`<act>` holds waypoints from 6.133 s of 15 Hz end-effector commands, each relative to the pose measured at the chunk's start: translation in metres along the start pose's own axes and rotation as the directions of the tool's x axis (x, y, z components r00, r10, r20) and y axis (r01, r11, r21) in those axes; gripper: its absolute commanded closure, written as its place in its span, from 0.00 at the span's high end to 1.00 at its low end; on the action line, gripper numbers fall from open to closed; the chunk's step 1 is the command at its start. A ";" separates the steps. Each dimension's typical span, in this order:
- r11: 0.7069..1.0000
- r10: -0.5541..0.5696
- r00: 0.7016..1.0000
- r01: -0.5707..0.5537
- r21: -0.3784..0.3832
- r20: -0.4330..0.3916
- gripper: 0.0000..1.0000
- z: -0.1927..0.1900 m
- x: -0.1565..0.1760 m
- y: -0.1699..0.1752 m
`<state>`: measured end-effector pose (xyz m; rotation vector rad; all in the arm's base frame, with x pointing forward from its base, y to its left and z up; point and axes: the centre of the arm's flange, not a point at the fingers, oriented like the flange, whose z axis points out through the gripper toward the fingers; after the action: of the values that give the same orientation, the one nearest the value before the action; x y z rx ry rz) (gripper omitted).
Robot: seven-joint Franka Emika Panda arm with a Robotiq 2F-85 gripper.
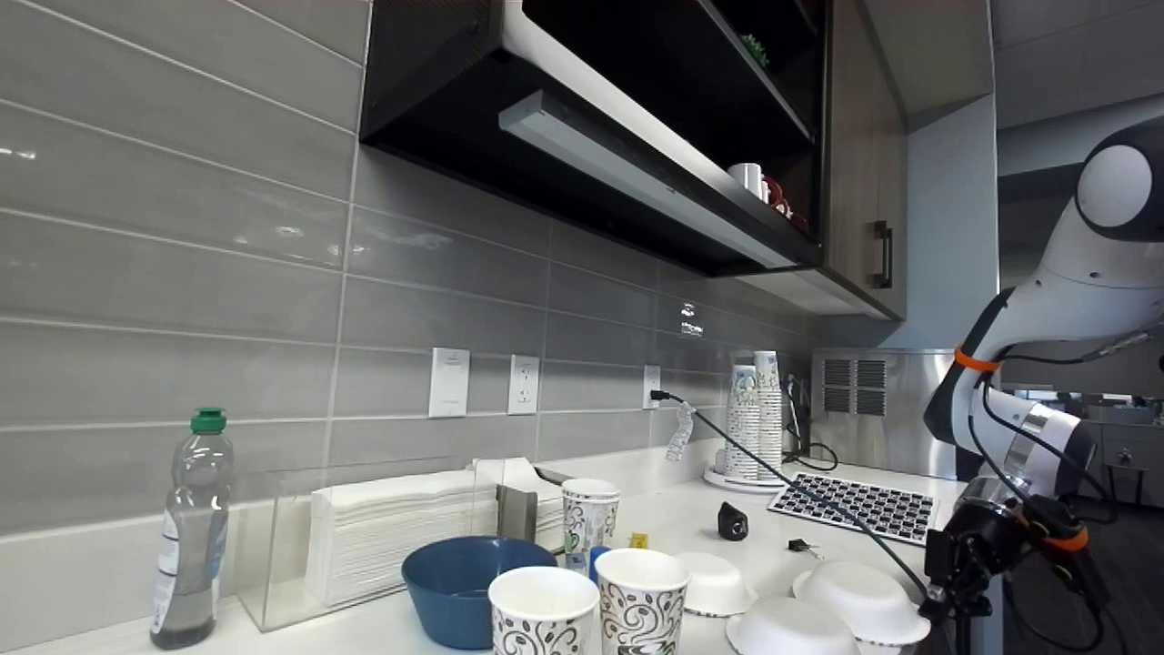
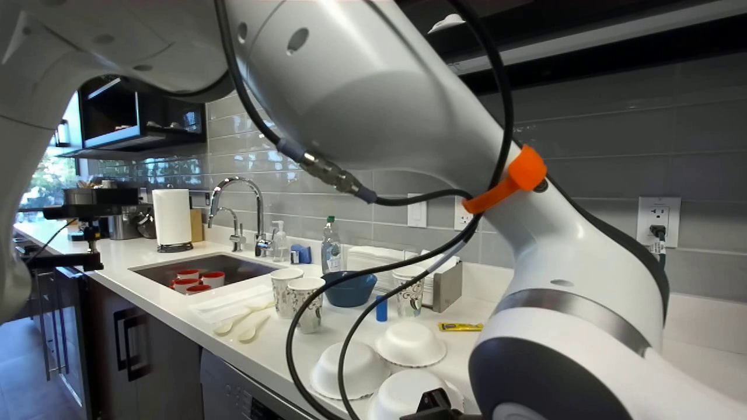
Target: Pick up the white plate on the bottom right and put it on top of the white plate on the bottom left
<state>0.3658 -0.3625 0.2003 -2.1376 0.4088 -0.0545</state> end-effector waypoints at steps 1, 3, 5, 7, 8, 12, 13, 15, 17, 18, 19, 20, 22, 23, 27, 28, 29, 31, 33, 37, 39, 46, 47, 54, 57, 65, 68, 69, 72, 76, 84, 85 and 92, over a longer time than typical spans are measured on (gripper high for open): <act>0.993 -0.074 0.997 0.074 0.095 -0.005 0.00 -0.008 -0.005 -0.013; 0.986 -0.106 0.994 0.104 0.133 0.005 0.00 -0.008 -0.010 -0.020; 0.978 -0.129 0.992 0.127 0.164 0.006 0.00 -0.010 -0.011 -0.025; 0.972 -0.149 0.989 0.145 0.187 0.011 0.00 -0.009 -0.013 -0.029; 0.969 -0.160 0.987 0.154 0.192 0.016 0.00 -0.008 -0.014 -0.034; 0.969 -0.175 0.984 0.165 0.183 0.039 0.00 0.009 -0.012 -0.054; 0.970 -0.179 0.983 0.168 0.177 0.047 0.00 0.015 -0.009 -0.060; 0.971 -0.183 0.981 0.170 0.170 0.066 0.00 0.028 -0.004 -0.070; 0.971 -0.189 0.977 0.170 0.168 0.102 0.00 0.043 -0.001 -0.080; 0.970 -0.192 0.974 0.169 0.174 0.123 0.00 0.050 -0.001 -0.084; 0.970 -0.193 0.970 0.167 0.177 0.146 0.00 0.054 -0.001 -0.087; 0.972 -0.191 0.968 0.163 0.172 0.160 0.00 0.058 -0.001 -0.088; 0.975 -0.178 0.969 0.150 0.167 0.172 0.00 0.067 -0.001 -0.092; 0.977 -0.169 0.970 0.141 0.162 0.176 0.00 0.072 0.000 -0.092; 0.988 -0.117 0.978 0.096 0.122 0.171 0.00 0.084 0.001 -0.088; 0.990 -0.107 0.980 0.088 0.113 0.169 0.00 0.086 0.000 -0.088; 0.991 -0.097 0.981 0.080 0.104 0.167 0.00 0.088 0.000 -0.087; 0.993 -0.090 0.980 0.073 0.098 0.178 0.00 0.092 -0.005 -0.087; 0.993 -0.084 0.979 0.066 0.097 0.185 0.00 0.094 -0.010 -0.087; 0.993 -0.078 0.979 0.060 0.099 0.190 0.00 0.099 -0.018 -0.087; 0.994 -0.076 0.979 0.058 0.096 0.188 0.00 0.101 -0.020 -0.088; 0.993 -0.078 0.977 0.060 0.098 0.200 0.26 0.106 -0.022 -0.091; 0.993 -0.078 0.978 0.060 0.097 0.195 0.31 0.106 -0.022 -0.091; 0.992 -0.085 0.980 0.067 0.106 0.178 0.80 0.102 -0.022 -0.098; 0.993 -0.070 0.981 0.052 0.102 0.182 0.99 0.103 -0.019 -0.094; 0.996 -0.030 0.977 0.011 0.090 0.211 0.94 0.117 -0.010 -0.086; 0.996 -0.015 0.974 -0.004 0.087 0.225 0.61 0.125 -0.007 -0.083; 0.996 -0.012 0.973 -0.008 0.085 0.229 0.54 0.127 -0.006 -0.082; 0.996 -0.002 0.972 -0.018 0.082 0.233 0.34 0.130 -0.005 -0.079; 0.996 0.008 0.972 -0.028 0.083 0.235 0.05 0.131 -0.005 -0.076; 0.988 0.008 0.971 -0.045 0.150 0.240 0.00 0.127 -0.004 -0.080; 0.985 0.015 0.972 -0.055 0.163 0.236 0.00 0.126 -0.003 -0.081; 0.967 0.126 0.977 -0.159 0.198 0.173 0.00 0.112 0.007 -0.072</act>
<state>0.4066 -0.2265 0.1979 -1.9270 0.3686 0.1613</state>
